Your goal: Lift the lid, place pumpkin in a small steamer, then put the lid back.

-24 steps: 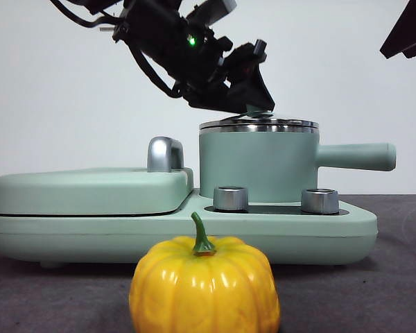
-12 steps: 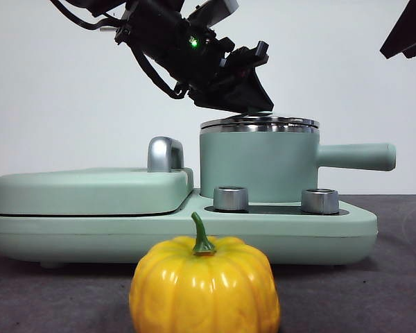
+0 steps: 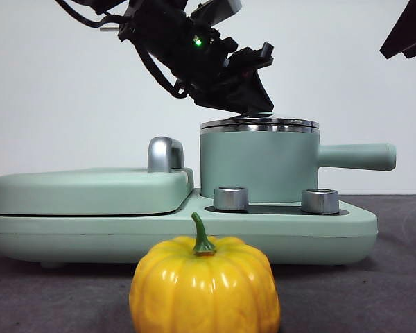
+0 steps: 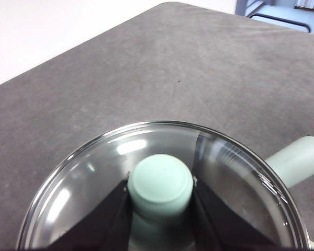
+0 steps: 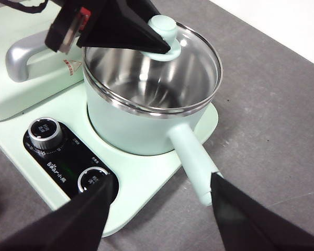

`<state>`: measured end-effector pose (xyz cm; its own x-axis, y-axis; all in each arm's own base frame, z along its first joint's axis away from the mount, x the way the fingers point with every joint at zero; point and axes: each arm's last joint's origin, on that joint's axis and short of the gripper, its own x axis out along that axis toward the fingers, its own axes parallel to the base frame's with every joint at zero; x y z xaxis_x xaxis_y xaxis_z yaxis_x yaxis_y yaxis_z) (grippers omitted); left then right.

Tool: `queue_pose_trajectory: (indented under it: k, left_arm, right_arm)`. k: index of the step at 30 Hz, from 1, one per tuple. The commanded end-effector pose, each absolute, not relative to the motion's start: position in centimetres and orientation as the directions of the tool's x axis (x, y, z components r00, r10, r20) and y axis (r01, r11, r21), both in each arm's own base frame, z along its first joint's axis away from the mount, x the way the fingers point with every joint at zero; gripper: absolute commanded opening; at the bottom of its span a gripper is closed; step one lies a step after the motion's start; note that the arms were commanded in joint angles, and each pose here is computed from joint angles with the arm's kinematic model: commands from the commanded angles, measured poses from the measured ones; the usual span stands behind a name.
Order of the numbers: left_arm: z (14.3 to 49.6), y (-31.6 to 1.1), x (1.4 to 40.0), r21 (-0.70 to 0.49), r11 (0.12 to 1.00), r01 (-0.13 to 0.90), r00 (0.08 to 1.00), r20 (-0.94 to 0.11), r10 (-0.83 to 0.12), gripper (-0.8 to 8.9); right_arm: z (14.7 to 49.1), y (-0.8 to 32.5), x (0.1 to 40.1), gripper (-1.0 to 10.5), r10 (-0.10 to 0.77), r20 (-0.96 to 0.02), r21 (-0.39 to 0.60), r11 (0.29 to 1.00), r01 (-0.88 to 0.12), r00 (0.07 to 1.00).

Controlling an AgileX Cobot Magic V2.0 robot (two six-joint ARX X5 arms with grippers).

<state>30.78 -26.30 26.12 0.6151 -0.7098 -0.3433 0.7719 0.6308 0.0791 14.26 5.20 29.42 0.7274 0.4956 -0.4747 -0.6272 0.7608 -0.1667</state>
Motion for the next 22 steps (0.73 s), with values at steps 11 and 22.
queue_pose_trajectory:
  k: [11,22]
  left_arm:
    - [32.1,-24.4,28.6,0.102,0.655,0.749,0.657,-0.242,-0.714,0.08]
    - [34.5,-20.3,25.7,0.104,0.719,0.687,0.691,-0.402,-0.601,0.10]
  right_arm:
    - [30.0,5.3,14.3,3.0,0.502,-0.457,-0.163,0.764,-0.624,0.734]
    - [30.0,5.3,14.3,3.0,0.503,-0.457,-0.162,0.764,-0.624,0.734]
